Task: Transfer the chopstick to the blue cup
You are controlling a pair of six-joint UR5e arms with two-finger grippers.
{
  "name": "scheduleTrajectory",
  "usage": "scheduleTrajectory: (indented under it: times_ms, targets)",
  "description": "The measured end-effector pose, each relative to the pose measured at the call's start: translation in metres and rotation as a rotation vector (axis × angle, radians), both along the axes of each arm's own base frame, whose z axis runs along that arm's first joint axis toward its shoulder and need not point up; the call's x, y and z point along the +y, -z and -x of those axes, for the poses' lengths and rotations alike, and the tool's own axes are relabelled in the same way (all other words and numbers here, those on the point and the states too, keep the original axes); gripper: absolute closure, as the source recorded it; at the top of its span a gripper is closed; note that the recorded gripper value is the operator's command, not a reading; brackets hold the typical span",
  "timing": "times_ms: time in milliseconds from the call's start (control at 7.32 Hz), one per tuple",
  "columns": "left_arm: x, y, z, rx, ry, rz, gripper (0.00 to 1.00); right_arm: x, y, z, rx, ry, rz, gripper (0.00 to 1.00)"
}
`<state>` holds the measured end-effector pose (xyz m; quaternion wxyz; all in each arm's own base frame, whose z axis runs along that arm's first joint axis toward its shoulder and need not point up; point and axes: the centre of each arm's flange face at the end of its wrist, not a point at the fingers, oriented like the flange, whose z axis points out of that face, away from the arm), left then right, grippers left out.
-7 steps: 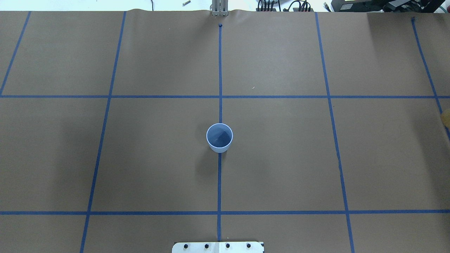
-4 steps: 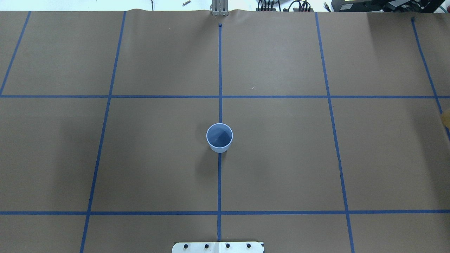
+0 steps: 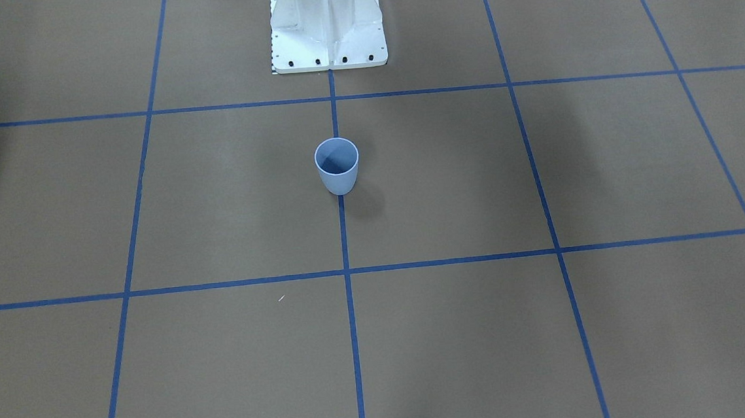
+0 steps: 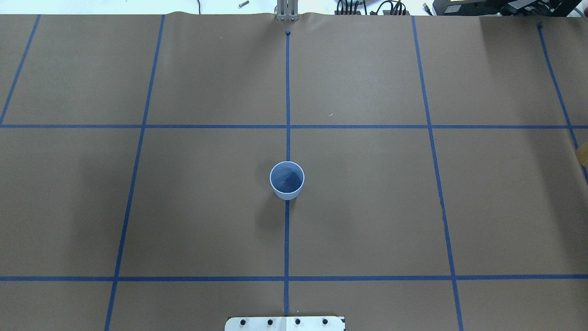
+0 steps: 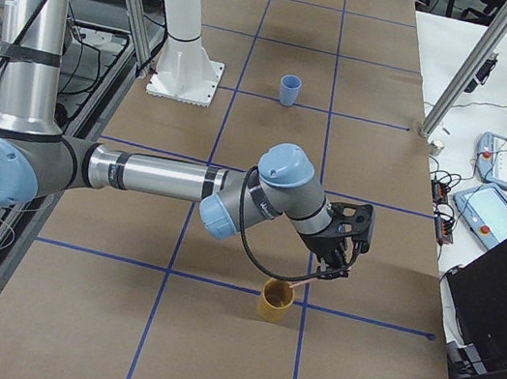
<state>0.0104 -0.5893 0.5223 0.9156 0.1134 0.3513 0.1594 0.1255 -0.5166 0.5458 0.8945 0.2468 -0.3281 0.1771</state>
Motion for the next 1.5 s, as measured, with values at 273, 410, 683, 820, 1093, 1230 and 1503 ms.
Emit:
scheduleTrajectory:
  times_ms: [273, 410, 683, 820, 1093, 1230, 1503]
  targets:
    - [0.0, 0.001, 0.0, 0.0, 0.0, -0.002, 0.02, -0.016, 0.056, -0.006, -0.042, 0.038, 0.051, 1.0]
    - [0.0, 0.001, 0.0, 0.0, 0.001, -0.002, 0.02, -0.022, 0.077, 0.004, -0.056, 0.063, 0.069, 1.0]
    - [0.001, 0.0, 0.001, 0.0, 0.005, 0.004, 0.02, -0.047, 0.117, 0.064, -0.095, 0.123, 0.095, 1.0]
    - [0.002, -0.002, 0.005, 0.003, 0.032, 0.029, 0.02, -0.061, 0.146, 0.105, -0.14, 0.131, 0.115, 1.0]
    - [0.018, -0.02, 0.036, 0.023, 0.139, 0.118, 0.02, -0.076, 0.205, 0.19, -0.249, 0.124, 0.171, 1.0]
    - [0.026, -0.025, 0.05, 0.032, 0.17, 0.141, 0.02, -0.076, 0.232, 0.229, -0.296, 0.124, 0.197, 1.0]
    - [0.043, -0.035, 0.068, 0.036, 0.19, 0.19, 0.02, -0.064, 0.285, 0.302, -0.368, 0.109, 0.239, 1.0]
